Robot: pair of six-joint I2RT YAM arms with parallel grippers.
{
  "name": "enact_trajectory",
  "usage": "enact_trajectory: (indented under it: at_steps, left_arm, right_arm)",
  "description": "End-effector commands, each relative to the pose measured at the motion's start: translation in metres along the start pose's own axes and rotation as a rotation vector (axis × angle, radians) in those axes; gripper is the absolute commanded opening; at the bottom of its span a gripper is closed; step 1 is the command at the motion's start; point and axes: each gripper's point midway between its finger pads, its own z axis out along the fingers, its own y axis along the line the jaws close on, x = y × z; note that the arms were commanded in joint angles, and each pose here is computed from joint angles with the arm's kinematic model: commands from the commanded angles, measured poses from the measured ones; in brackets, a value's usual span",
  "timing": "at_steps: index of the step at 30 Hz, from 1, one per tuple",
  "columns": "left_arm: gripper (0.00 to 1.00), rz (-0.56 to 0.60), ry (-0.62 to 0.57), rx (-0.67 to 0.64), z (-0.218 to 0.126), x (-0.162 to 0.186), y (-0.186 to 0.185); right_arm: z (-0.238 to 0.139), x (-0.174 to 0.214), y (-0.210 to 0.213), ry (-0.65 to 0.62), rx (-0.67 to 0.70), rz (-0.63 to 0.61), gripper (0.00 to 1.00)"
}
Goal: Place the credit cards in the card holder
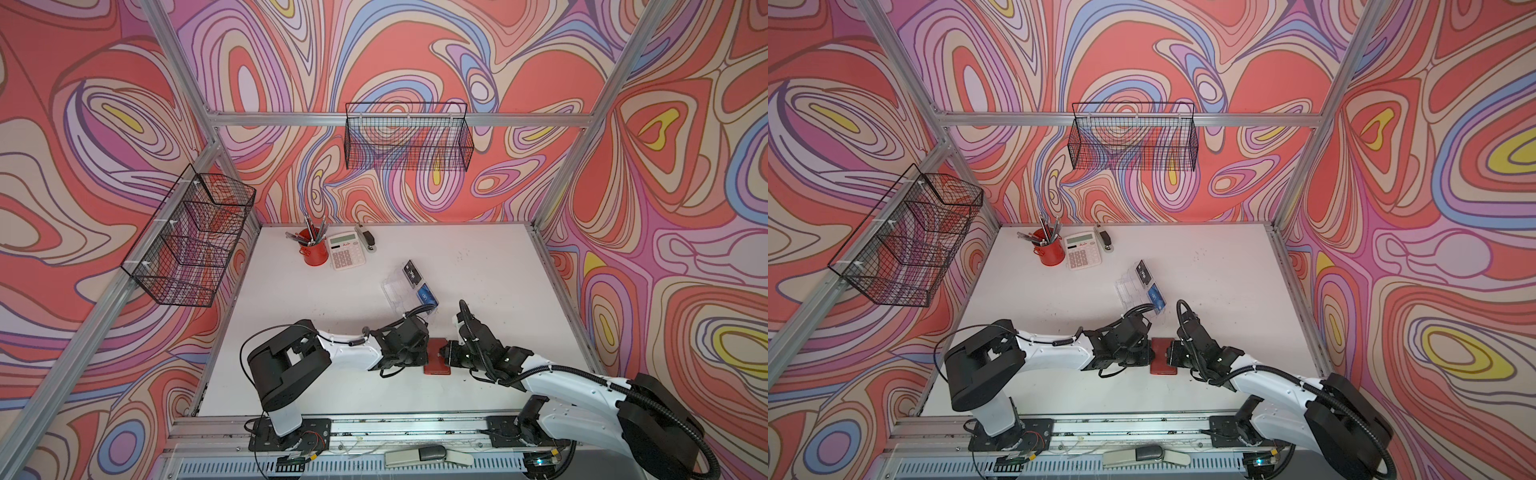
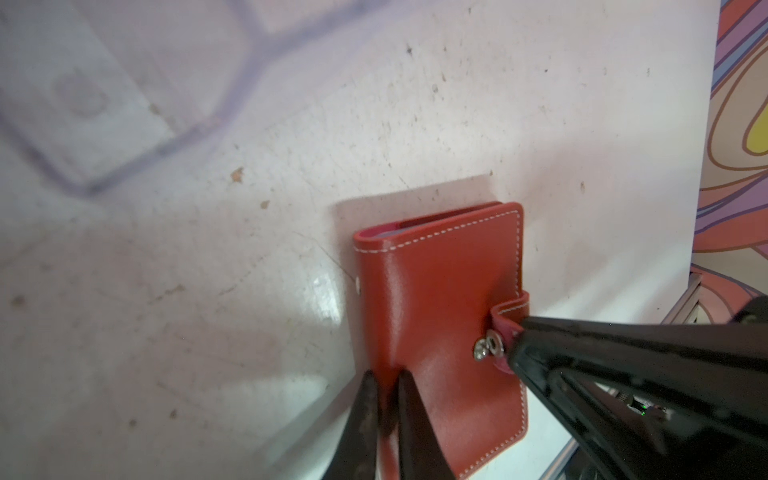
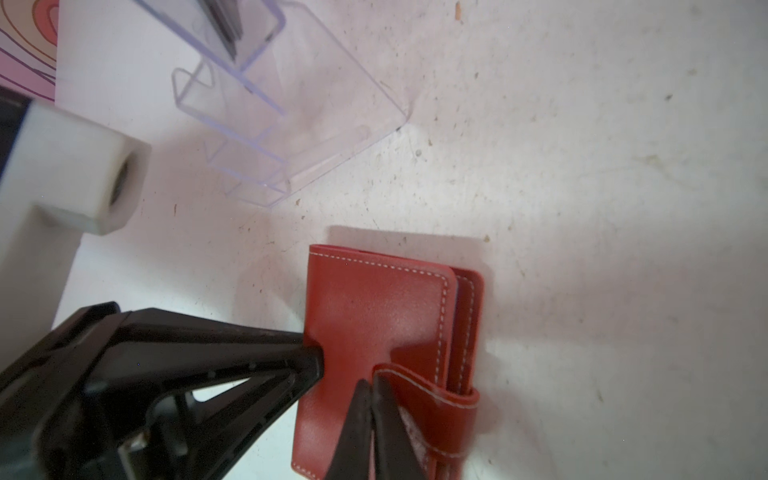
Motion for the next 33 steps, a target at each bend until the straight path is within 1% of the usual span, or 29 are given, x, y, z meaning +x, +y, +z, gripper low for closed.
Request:
enact_trajectory:
  at_steps: [1,13,24,30,33]
  left_arm:
    - [0.11,0.006,0.109,-0.158,0.012,0.032,0.047]
    - [0.11,0.006,0.109,-0.159,0.013,0.031,0.046]
    - [0.11,0.005,0.109,-0.163,0.014,0.031,0.046]
    - [0.11,0.005,0.11,-0.165,0.014,0.032,0.047]
    - [0.11,0.004,0.11,-0.164,0.014,0.031,0.047]
  right_arm:
    - [0.001,0.001,-0.006,0.017,0.043,-0.015,0.0]
    - [0.009,0.008,-0.007,0.063,0.048,-0.032,0.0]
    - [-0.002,0.007,-0.008,0.07,0.072,-0.056,0.0]
    - [-0.002,0.01,-0.007,0.074,0.056,-0.056,0.0]
    - [0.001,0.012,-0.001,0.085,0.021,-0.057,0.0]
